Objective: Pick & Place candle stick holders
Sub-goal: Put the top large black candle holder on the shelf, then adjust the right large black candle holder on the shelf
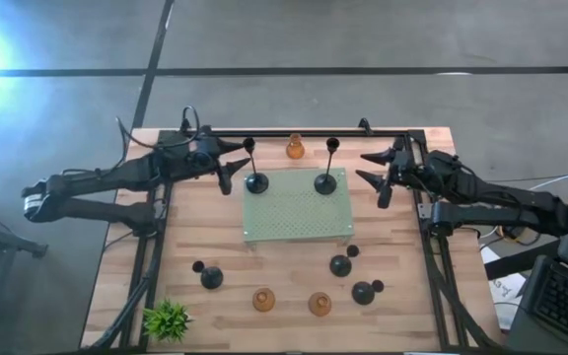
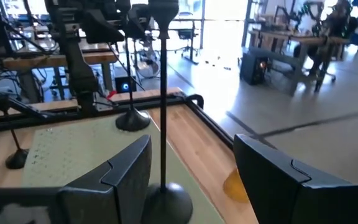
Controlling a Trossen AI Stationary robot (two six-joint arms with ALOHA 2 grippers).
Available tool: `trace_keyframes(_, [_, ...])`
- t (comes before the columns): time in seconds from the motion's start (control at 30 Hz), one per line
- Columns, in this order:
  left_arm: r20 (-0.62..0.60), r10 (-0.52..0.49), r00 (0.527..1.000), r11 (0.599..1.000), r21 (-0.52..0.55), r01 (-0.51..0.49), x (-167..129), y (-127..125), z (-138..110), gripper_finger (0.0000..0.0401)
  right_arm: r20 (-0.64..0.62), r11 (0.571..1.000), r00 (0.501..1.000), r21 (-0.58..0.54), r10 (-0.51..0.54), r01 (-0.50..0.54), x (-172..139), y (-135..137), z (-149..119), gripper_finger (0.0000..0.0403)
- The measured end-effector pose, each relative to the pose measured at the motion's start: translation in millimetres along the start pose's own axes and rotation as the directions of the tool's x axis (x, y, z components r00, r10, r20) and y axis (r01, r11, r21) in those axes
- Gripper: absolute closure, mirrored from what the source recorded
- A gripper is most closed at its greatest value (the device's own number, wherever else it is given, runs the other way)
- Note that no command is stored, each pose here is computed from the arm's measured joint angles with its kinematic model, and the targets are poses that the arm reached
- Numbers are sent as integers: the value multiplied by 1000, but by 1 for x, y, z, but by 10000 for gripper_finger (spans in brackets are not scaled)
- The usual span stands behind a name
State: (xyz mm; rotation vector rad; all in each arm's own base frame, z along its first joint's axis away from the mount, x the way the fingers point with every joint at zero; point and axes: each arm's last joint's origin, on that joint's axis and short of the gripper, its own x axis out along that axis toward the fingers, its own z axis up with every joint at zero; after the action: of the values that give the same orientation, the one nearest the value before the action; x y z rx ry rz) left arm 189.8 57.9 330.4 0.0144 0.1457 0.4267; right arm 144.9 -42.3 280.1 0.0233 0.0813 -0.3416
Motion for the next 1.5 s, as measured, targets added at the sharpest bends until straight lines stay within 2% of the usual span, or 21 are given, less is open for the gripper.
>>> trace_keyframes(0.2, [24,-41,999,999,-5,41,-11,1,4,190,22,1000,1000,-28,9,-9,15,1,4,184])
trace_keyframes(0.4, [26,-42,999,999,7,42,-24,3,6,190,56,996,995,-21,88,-86,28,5,8,184])
trace_keyframes(0.7, [86,-39,996,999,16,38,-40,5,12,190,114,995,990,-55,89,-83,45,6,8,184])
trace_keyframes(1.03, [96,-38,995,999,15,37,-43,6,13,190,141,994,985,-55,99,-92,60,7,11,184])
trace_keyframes(1.3, [92,-37,995,999,15,36,-43,6,12,190,113,994,989,-54,98,-93,78,8,15,184])
trace_keyframes(1.4, [72,-37,997,999,17,36,-43,6,11,190,99,994,990,-51,98,-94,82,9,15,195])
trace_keyframes(1.5, [44,-38,998,999,18,37,-43,6,8,190,95,995,991,-50,94,-90,84,9,14,228])
